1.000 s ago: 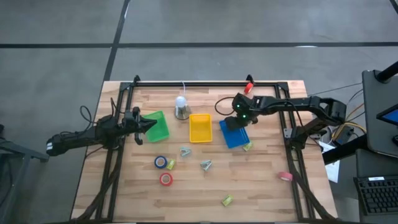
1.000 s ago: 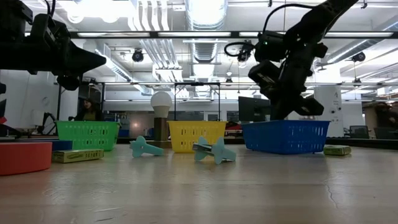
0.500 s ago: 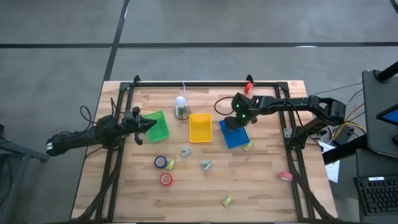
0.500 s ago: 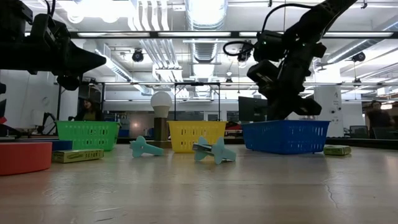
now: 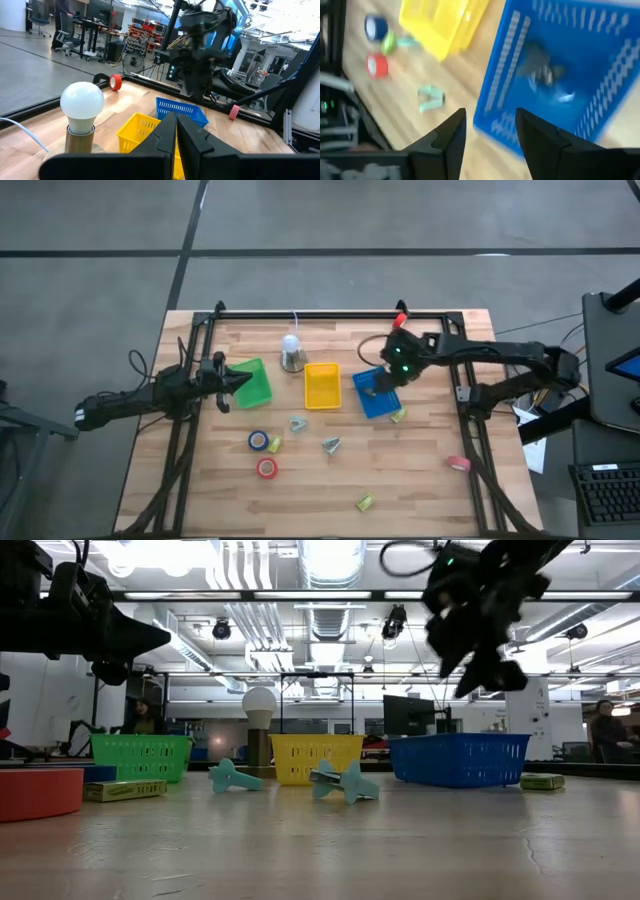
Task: Pick and place Stapler, Stapler remover, tape
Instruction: Put the pink tape into the yellow basket
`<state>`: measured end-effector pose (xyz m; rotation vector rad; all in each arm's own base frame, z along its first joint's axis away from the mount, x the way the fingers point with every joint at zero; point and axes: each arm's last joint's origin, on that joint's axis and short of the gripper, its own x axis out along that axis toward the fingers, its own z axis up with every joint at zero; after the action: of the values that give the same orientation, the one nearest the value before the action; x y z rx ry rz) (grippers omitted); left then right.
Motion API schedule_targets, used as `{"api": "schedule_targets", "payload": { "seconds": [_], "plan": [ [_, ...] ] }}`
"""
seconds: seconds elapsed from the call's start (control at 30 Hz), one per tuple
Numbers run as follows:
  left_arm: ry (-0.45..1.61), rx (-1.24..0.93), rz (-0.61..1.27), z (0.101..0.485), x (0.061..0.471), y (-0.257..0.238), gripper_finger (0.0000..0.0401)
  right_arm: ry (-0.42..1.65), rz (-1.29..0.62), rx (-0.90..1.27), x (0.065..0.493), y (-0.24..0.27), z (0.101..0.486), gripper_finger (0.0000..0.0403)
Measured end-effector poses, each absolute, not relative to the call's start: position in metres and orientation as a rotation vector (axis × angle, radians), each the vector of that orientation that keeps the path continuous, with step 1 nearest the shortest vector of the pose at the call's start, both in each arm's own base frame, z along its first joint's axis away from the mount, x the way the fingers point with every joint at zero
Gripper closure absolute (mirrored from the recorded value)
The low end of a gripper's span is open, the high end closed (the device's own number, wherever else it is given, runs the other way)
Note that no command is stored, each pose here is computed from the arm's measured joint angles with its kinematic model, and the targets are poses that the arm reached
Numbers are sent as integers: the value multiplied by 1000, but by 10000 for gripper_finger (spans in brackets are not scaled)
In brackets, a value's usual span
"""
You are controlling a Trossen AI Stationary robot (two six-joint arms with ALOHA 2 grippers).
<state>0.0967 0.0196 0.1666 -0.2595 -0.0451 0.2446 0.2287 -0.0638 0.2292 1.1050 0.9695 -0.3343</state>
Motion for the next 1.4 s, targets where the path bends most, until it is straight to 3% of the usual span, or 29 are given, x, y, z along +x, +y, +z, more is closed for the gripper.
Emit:
{"api": "schedule_targets", "payload": {
  "seconds": [0.37,0.6,1.07,1.4],
  "plan": [
    [-45,-259,245,167,97,20,382,1164,-157,963,189,1,254,229],
    [-45,-260,245,167,97,20,382,1425,-83,897,176,44,246,226],
    [-45,-259,245,167,97,20,382,1793,-185,619,154,90,221,95],
    [-45,-259,245,167,97,20,382,1992,-216,587,147,110,198,87]
  ]
}}
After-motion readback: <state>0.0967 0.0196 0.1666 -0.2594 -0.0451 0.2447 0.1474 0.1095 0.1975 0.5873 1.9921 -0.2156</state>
